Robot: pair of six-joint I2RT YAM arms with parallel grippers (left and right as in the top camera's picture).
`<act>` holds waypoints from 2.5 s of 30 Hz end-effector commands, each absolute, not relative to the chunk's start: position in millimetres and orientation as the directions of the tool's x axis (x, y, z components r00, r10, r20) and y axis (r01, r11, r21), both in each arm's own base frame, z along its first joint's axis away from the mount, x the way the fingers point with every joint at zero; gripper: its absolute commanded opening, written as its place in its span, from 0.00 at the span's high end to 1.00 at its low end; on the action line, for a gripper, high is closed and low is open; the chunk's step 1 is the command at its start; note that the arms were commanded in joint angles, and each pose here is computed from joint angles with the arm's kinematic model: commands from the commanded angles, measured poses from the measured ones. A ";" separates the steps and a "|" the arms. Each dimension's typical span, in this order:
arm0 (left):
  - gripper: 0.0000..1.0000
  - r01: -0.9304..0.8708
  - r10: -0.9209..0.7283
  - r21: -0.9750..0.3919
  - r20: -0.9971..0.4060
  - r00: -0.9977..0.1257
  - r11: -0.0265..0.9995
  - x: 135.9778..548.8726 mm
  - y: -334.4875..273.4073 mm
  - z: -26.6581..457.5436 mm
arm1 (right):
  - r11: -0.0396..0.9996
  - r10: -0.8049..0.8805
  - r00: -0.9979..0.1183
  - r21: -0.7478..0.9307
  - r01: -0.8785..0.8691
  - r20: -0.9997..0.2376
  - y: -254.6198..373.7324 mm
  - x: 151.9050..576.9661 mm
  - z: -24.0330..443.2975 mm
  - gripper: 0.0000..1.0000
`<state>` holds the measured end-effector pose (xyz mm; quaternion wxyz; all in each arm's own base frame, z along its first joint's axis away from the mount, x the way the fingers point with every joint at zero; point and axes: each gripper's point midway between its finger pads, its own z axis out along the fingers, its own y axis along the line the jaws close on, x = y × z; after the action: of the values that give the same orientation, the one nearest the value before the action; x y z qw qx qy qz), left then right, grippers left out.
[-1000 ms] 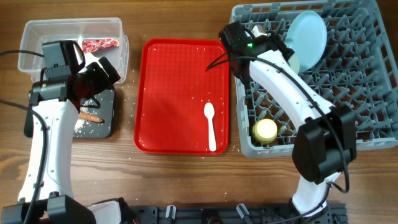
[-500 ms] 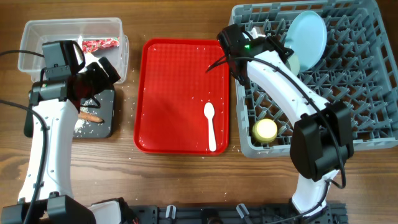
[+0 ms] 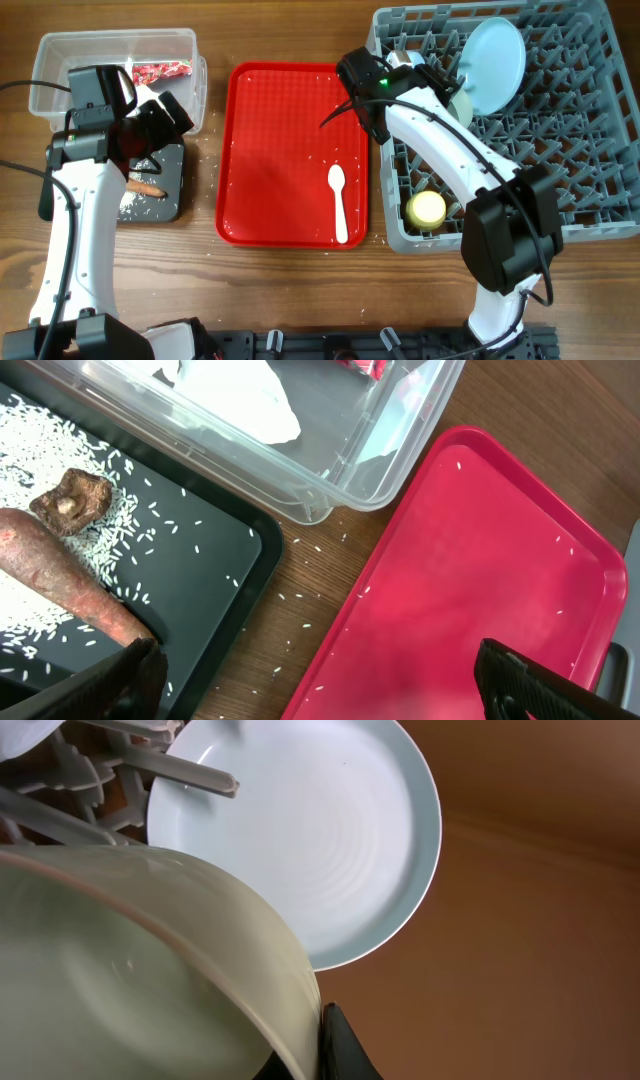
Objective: Sort waste into correct bins and load items into the dishwasher rack
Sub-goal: 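Carry the green bowl into the rack and set it down, then move the right gripper to the white spoon and grasp it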
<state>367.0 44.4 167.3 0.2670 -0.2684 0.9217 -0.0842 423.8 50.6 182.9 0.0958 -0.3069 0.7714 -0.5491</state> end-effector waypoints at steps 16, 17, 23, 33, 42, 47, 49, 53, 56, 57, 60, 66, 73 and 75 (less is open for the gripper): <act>0.00 -0.448 -0.538 -0.298 -0.460 -0.707 0.843 368.4 47.1 171.7 | 0.289 -0.566 -0.812 -0.889 -0.355 0.140 42.1 432.9 164.4 0.96; 0.00 -0.448 -0.538 -0.298 -0.460 -0.707 0.843 368.4 47.1 171.5 | 0.289 -0.566 -0.812 -0.889 -0.355 0.140 42.3 433.2 163.9 0.96; 0.00 -0.448 -0.538 -0.298 -0.460 -0.707 0.843 368.4 47.1 171.5 | 0.273 -0.582 -0.795 -0.878 -0.393 0.175 51.8 431.6 151.6 0.96; 0.00 -0.448 -0.538 -0.298 -0.460 -0.707 0.843 368.4 47.1 171.5 | 0.220 -0.655 -0.727 -0.868 -0.445 0.207 93.2 421.6 146.1 0.57; 0.00 -0.448 -0.538 -0.298 -0.460 -0.707 0.843 368.4 47.1 171.5 | 0.185 -0.693 -0.686 -0.864 -0.468 0.222 115.4 413.7 146.0 0.28; 0.00 -0.448 -0.538 -0.298 -0.460 -0.707 0.843 368.4 47.1 171.7 | 0.212 -0.693 -0.698 -0.874 -0.437 0.181 117.2 415.1 151.0 0.25; 0.00 -0.448 -0.538 -0.298 -0.460 -0.707 0.843 368.4 47.1 171.5 | 0.239 -0.697 -0.702 -0.875 -0.420 0.146 119.5 416.5 153.8 0.24; 0.00 -0.448 -0.538 -0.298 -0.460 -0.707 0.843 368.4 47.1 171.7 | 0.313 -0.712 -0.700 -0.868 -0.385 0.054 126.0 418.7 165.9 0.18; 0.00 -0.448 -0.538 -0.298 -0.460 -0.707 0.843 368.4 47.1 171.5 | 0.372 -0.722 -0.691 -0.853 -0.366 -0.019 131.5 419.4 176.6 0.06; 0.00 -0.448 -0.538 -0.298 -0.460 -0.707 0.843 368.4 47.1 171.5 | 0.385 -0.724 -0.689 -0.850 -0.360 -0.036 132.6 419.4 179.6 0.03; 0.00 -0.448 -0.538 -0.298 -0.460 -0.707 0.843 368.4 47.1 171.7 | 0.445 -0.732 -0.674 -0.819 -0.363 -0.099 139.7 418.4 186.1 0.00; 0.00 -0.448 -0.538 -0.298 -0.460 -0.707 0.843 368.4 47.1 171.5 | 0.595 -0.770 -0.598 -0.586 -0.550 -0.222 184.1 398.9 168.9 0.00; 0.00 -0.448 -0.538 -0.298 -0.460 -0.707 0.843 368.4 47.1 171.7 | 0.506 -0.746 -0.508 0.129 -0.853 -0.431 292.4 312.6 157.8 0.00; 0.00 -0.448 -0.538 -0.298 -0.460 -0.707 0.843 368.4 47.1 171.5 | 0.415 -0.716 -0.503 0.283 -0.864 -0.485 314.6 291.5 169.1 0.00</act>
<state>367.0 44.4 167.3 0.2670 -0.2684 0.9217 -0.0842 350.6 249.6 139.2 0.1764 -0.4491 0.8759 0.0061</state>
